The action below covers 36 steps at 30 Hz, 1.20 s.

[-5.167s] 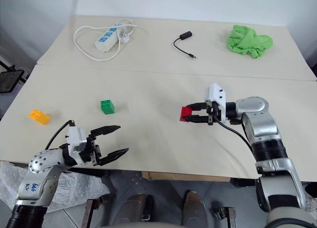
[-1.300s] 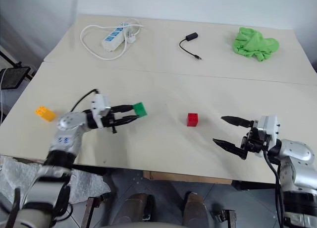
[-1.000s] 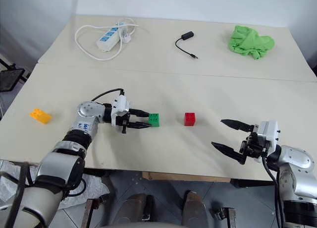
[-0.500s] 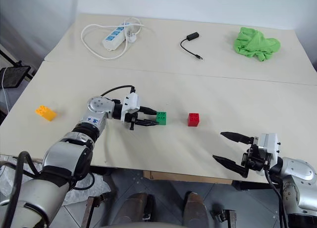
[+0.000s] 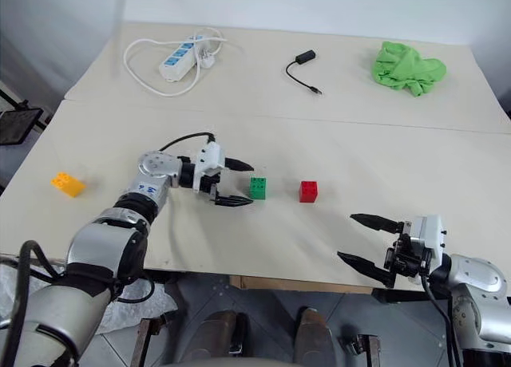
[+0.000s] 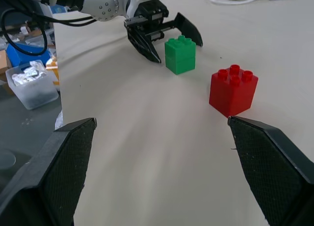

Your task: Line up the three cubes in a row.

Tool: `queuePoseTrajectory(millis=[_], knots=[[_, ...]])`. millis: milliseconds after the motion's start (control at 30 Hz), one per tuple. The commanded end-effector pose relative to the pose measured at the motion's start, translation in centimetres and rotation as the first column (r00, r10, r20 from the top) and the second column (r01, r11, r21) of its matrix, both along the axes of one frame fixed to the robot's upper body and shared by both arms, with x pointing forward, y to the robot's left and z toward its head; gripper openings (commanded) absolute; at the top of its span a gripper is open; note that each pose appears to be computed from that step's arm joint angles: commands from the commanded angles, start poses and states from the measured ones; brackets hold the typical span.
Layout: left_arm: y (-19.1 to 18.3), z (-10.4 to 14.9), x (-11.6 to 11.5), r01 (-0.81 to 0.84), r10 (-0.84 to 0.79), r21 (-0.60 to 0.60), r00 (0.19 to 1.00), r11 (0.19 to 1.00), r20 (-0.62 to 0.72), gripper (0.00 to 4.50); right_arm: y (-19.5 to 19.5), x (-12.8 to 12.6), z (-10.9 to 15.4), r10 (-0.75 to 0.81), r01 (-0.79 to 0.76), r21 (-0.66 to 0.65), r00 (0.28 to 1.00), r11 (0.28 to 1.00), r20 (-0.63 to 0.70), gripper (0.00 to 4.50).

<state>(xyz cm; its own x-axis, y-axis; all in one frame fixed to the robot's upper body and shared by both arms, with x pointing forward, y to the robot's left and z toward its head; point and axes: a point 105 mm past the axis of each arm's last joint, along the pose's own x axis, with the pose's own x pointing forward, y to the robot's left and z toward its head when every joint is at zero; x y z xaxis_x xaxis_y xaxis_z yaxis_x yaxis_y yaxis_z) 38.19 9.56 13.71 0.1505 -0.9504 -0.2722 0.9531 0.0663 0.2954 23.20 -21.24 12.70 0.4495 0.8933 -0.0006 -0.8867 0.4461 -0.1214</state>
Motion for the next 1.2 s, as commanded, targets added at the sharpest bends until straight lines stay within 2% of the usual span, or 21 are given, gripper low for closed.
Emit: queuePoseTrajectory(millis=[33,133,233,333,467,500,600,667,733,867,933,967,1100,1200], knots=[[2.8,2.5,-0.5,0.013,-0.005,-0.078,0.995,0.997,0.098,4.48,1.1,0.0,1.4,0.046,-0.048,0.035,0.998,0.998,0.049,4.50],[6.8,3.3,-1.4,-0.061,0.085,-0.149,0.984,0.987,0.157,4.48,2.2,0.8,1.9,0.077,-0.080,0.052,0.995,0.995,0.055,4.50],[10.6,3.0,-4.1,-0.178,0.224,-0.222,0.954,0.959,0.201,4.48,3.6,1.6,2.7,0.113,-0.115,0.111,0.993,0.987,0.021,4.50],[13.6,3.0,-6.9,-0.385,0.466,-0.350,0.865,0.854,0.186,4.48,5.3,1.7,3.6,0.191,-0.195,0.127,0.981,0.973,0.044,4.50],[16.9,1.6,-10.8,-0.620,0.720,-0.435,0.687,0.653,0.102,4.48,6.9,1.4,4.3,0.269,-0.279,0.108,0.958,0.954,0.097,4.50],[18.2,0.5,-12.5,-0.696,0.796,-0.450,0.603,0.559,0.056,4.48,7.4,1.4,4.6,0.283,-0.297,0.112,0.951,0.948,0.125,4.50],[23.3,-1.4,-17.0,-0.843,0.963,-0.500,0.261,0.197,-0.061,4.48,8.6,1.5,4.9,0.322,-0.340,0.111,0.934,0.934,0.152,4.50],[25.6,-2.0,-19.0,-0.861,0.989,-0.507,0.097,0.029,-0.109,4.48,9.0,1.6,4.8,0.337,-0.355,0.096,0.927,0.930,0.166,4.50],[27.0,-2.9,-21.0,-0.864,0.988,-0.495,-0.011,-0.086,-0.154,4.48,9.2,1.7,4.8,0.352,-0.370,0.086,0.920,0.925,0.174,4.50],[28.4,-4.3,-23.7,-0.846,0.964,-0.480,-0.138,-0.234,-0.227,4.48,9.3,1.7,4.4,0.385,-0.397,0.062,0.912,0.916,0.142,4.50],[28.7,-4.5,-24.4,-0.834,0.955,-0.481,-0.171,-0.270,-0.240,4.48,9.2,1.7,4.3,0.388,-0.398,0.048,0.911,0.916,0.141,4.50],[28.5,-4.5,-24.1,-0.840,0.958,-0.478,-0.156,-0.256,-0.239,4.48,9.1,1.8,4.2,0.387,-0.396,0.043,0.912,0.917,0.136,4.50],[27.8,-3.9,-21.5,-0.879,0.964,-0.453,-0.022,-0.146,-0.267,4.48,8.9,2.2,4.0,0.381,-0.388,0.033,0.915,0.921,0.135,4.50],[29.2,-3.3,-19.8,-0.903,0.962,-0.421,0.039,-0.082,-0.270,4.48,9.0,2.4,4.0,0.377,-0.385,0.034,0.916,0.922,0.140,4.50]])
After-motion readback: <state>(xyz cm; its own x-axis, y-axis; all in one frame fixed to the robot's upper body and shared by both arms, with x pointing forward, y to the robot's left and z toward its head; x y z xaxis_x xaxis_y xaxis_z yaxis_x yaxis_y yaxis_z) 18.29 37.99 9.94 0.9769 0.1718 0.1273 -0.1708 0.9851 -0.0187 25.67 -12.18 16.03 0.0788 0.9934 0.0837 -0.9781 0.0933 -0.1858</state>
